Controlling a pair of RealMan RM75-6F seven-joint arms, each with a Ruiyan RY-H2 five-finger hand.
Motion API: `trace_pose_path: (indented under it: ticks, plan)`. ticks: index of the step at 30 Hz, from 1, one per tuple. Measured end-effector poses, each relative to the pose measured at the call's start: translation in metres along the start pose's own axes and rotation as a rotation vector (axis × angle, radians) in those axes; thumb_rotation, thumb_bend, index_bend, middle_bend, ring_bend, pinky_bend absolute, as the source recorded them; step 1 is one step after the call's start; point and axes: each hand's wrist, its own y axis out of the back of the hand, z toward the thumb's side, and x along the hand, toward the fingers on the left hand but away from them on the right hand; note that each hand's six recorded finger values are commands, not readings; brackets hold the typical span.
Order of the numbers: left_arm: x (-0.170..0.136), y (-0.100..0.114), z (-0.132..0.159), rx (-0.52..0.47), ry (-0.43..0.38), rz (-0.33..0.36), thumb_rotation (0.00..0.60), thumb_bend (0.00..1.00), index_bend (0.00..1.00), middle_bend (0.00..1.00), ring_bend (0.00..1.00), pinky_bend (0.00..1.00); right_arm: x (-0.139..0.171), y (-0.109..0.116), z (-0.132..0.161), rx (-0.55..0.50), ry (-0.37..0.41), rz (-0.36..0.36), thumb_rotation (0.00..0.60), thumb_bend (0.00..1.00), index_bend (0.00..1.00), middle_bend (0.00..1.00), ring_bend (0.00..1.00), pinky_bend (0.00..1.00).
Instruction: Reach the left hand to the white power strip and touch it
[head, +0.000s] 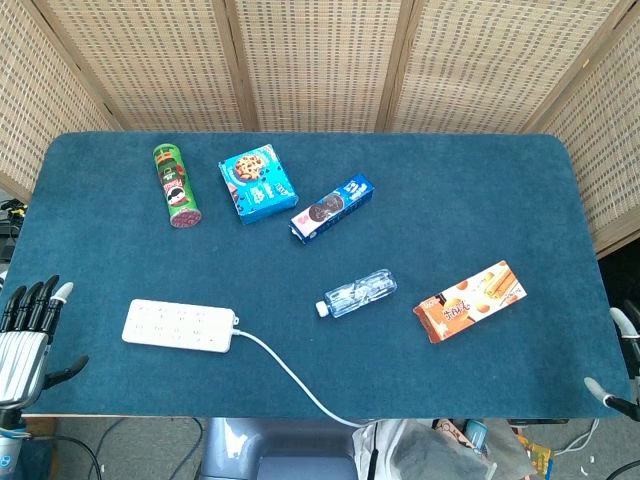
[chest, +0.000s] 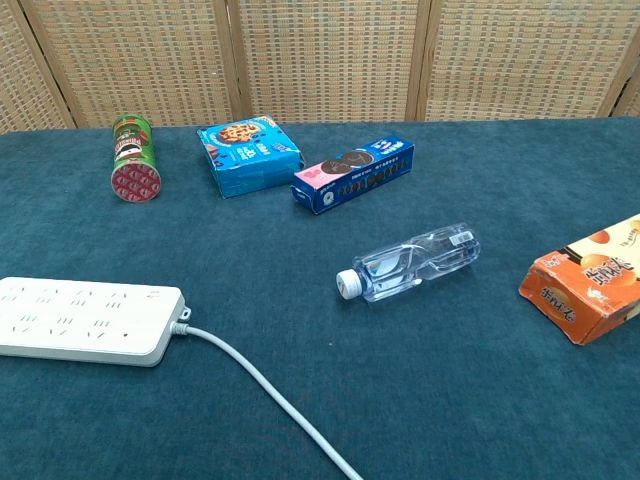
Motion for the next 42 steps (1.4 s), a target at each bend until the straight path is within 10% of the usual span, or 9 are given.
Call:
trace_pose_path:
  ticks: [11, 14, 16, 19, 21, 29, 42]
  plan:
    - [0.001, 0.0, 0.002, -0.009, -0.019, 0.005, 0.6, 0.0, 0.0, 0.05, 0.02, 0.01, 0.0, -0.001, 0.001, -0.005, 0.003, 0.005, 0.6, 0.0, 0.0, 0.0, 0.0, 0.0]
    - [0.003, 0.001, 0.004, -0.021, -0.026, 0.032, 0.6, 0.12, 0.0, 0.71, 0.63, 0.56, -0.001, -0.002, 0.002, -0.004, 0.001, 0.007, 0.6, 0.0, 0.0, 0.0, 0.0, 0.0]
    - [0.005, 0.001, 0.007, -0.042, -0.027, 0.044, 0.6, 0.47, 0.0, 0.97, 0.96, 0.95, -0.001, -0.003, 0.002, -0.003, 0.001, 0.011, 0.6, 0.0, 0.0, 0.0, 0.0, 0.0]
    - [0.008, -0.012, 0.014, -0.072, -0.045, 0.0, 0.6, 0.88, 0.0, 1.0, 1.0, 1.0, -0.001, -0.004, 0.003, -0.001, 0.004, 0.016, 0.6, 0.0, 0.0, 0.0, 0.0, 0.0]
    - [0.011, -0.027, 0.022, -0.076, -0.068, -0.056, 0.6, 0.98, 0.0, 1.0, 1.0, 1.0, -0.001, -0.005, 0.004, -0.001, 0.004, 0.018, 0.6, 0.0, 0.0, 0.0, 0.0, 0.0]
    - [0.023, -0.081, 0.047, -0.154, -0.101, -0.27, 0.6, 1.0, 0.21, 1.0, 1.0, 1.0, -0.001, -0.007, 0.004, 0.001, 0.005, 0.028, 0.6, 0.0, 0.0, 0.0, 0.0, 0.0]
    - [0.033, -0.115, 0.096, -0.17, -0.146, -0.424, 0.6, 1.0, 0.24, 1.0, 1.0, 1.0, -0.003, -0.009, 0.003, -0.002, -0.001, 0.041, 0.6, 0.0, 0.0, 0.0, 0.0, 0.0]
